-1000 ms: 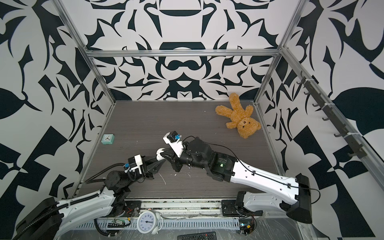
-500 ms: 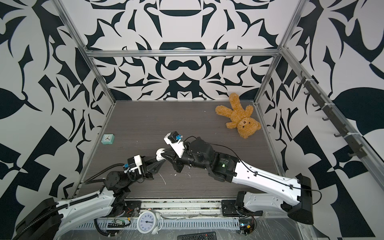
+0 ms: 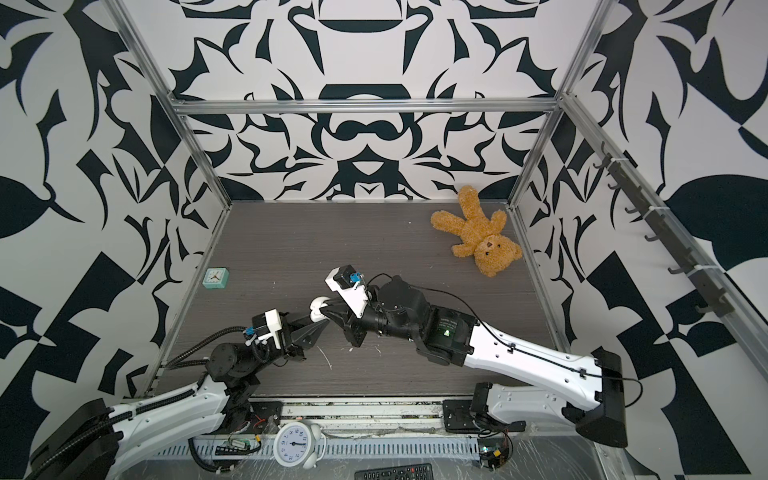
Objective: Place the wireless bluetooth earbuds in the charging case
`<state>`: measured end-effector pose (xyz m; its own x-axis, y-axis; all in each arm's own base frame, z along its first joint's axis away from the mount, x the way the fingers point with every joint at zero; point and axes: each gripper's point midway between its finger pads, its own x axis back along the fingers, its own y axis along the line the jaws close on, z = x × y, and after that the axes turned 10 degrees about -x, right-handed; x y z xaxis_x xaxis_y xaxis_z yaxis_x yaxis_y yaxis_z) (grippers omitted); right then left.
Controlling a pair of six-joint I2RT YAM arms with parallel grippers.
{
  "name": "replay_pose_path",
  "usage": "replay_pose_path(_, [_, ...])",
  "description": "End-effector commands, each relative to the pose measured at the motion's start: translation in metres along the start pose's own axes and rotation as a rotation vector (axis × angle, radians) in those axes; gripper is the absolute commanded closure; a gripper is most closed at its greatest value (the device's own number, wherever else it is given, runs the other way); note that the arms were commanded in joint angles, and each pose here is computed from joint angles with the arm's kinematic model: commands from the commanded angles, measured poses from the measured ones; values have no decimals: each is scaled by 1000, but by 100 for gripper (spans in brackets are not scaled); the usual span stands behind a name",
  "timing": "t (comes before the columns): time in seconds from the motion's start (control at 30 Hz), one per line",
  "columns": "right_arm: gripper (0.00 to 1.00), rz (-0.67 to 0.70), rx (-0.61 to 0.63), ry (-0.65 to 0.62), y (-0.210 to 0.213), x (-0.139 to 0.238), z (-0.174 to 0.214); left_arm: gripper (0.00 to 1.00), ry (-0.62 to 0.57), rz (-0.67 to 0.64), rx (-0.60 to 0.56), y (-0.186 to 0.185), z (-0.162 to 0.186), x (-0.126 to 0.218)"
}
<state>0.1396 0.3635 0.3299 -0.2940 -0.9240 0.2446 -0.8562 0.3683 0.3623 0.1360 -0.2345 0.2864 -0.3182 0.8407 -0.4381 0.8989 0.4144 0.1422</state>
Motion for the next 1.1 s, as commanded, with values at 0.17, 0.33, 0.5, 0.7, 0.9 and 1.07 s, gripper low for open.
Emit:
replay_pose_path(0.17, [94, -15, 30, 90, 5, -3, 26, 100, -120, -55, 14, 11, -34, -2])
replay_pose_path(0.33, [95, -11, 47, 106, 7, -5, 30, 100, -126, -69, 39, 14, -36, -2])
replay_pose_path(0.5, [95, 3, 56, 116, 5, -8, 33, 100, -130, -60, 41, 13, -38, -4])
replay_pose_path(0.7, [95, -3, 65, 121, 8, -7, 33, 100, -120, -58, 44, 13, -35, -6])
replay_pose_path(0.9, [95, 8, 73, 148, 7, -10, 38, 100, -120, -61, 48, 14, -35, -7])
replay_pose_path(1.07, [92, 57, 78, 142, -2, -10, 39, 100, -125, -63, 41, 14, -37, -6])
